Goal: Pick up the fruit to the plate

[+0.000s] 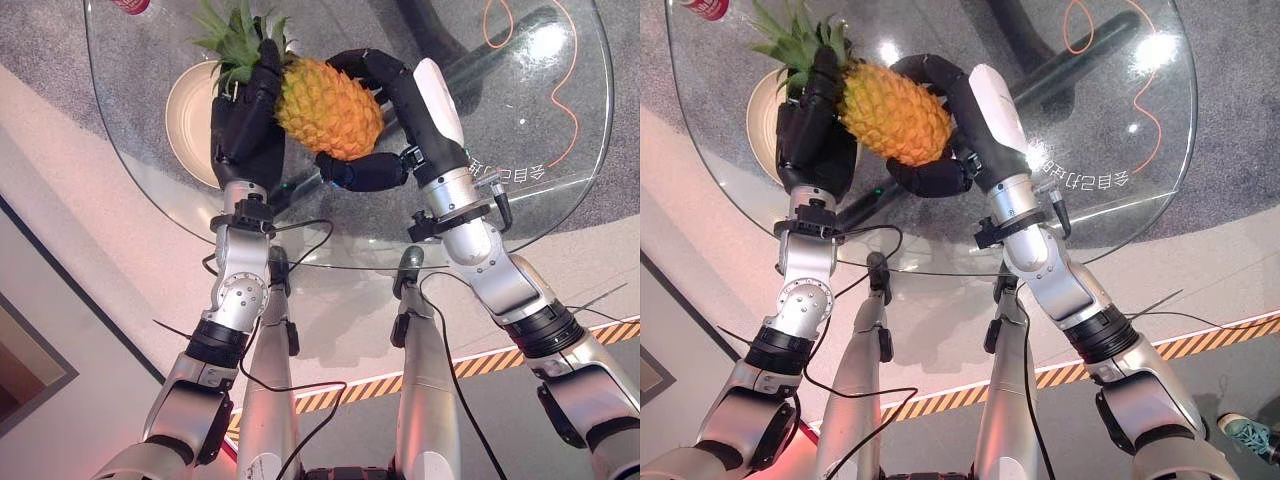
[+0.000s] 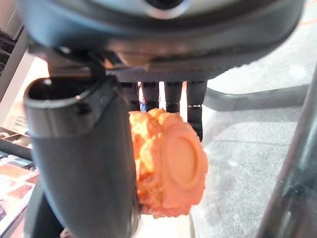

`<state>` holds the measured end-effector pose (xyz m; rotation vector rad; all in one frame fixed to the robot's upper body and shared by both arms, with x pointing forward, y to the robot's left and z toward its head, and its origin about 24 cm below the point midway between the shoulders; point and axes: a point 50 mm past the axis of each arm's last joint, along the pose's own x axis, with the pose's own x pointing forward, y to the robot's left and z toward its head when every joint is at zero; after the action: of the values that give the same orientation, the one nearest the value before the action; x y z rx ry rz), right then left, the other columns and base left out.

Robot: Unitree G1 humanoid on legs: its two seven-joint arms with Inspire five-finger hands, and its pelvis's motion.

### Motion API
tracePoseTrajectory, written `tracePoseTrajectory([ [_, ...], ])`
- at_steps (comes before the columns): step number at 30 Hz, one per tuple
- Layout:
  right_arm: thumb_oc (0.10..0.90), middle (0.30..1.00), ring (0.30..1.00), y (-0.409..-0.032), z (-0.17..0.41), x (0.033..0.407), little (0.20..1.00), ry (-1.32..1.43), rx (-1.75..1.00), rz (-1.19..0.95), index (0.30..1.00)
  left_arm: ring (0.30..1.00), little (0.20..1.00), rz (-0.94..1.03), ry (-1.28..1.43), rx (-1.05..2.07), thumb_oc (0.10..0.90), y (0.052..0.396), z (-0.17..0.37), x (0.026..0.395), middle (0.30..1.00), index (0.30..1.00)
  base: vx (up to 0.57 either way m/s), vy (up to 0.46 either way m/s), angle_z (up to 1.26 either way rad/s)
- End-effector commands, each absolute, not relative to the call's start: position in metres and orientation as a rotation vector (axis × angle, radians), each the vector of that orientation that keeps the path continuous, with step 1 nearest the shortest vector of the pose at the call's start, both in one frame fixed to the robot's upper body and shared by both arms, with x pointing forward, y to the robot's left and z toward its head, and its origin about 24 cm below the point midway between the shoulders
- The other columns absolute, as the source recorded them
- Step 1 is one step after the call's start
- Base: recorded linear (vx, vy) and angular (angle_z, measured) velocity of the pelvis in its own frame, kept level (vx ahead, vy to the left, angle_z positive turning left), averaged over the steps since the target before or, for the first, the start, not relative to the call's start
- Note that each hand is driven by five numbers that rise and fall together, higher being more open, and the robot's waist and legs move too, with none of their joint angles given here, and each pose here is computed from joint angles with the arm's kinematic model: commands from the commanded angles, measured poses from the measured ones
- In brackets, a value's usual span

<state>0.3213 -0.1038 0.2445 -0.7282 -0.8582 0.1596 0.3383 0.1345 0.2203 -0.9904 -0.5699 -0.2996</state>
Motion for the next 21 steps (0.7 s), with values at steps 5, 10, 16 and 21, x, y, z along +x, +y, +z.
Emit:
tracePoseTrajectory([
  [5,0.100,0.300,0.300,-0.0787,0.3027,0.2780,0.200,-1.248,-0.625,0.214,0.300,0.300,0.200,-0.498,-0.968,-0.907,0.100,0.1309,0.2957,0.3052,0.300,0.300,0.00,0.000,0.00],
  [10,0.100,0.300,0.300,-0.0785,0.3037,0.2783,0.200,-1.252,-0.622,0.205,0.300,0.300,0.200,-0.495,-0.972,-0.908,0.100,0.1302,0.2958,0.3054,0.300,0.300,0.00,0.000,0.00],
  [16,0.100,0.300,0.300,-0.0813,0.3043,0.2788,0.200,-1.250,-0.616,0.177,0.300,0.300,0.200,-0.486,-0.985,-0.907,0.100,0.1315,0.2961,0.3041,0.300,0.300,0.00,0.000,0.00],
  [21,0.800,0.900,0.900,-0.0846,0.3031,0.2802,0.900,-1.246,-0.586,0.144,0.900,0.300,0.200,-0.476,-0.987,-0.904,0.100,0.1323,0.2963,0.3041,0.300,0.300,0.00,0.000,0.00],
])
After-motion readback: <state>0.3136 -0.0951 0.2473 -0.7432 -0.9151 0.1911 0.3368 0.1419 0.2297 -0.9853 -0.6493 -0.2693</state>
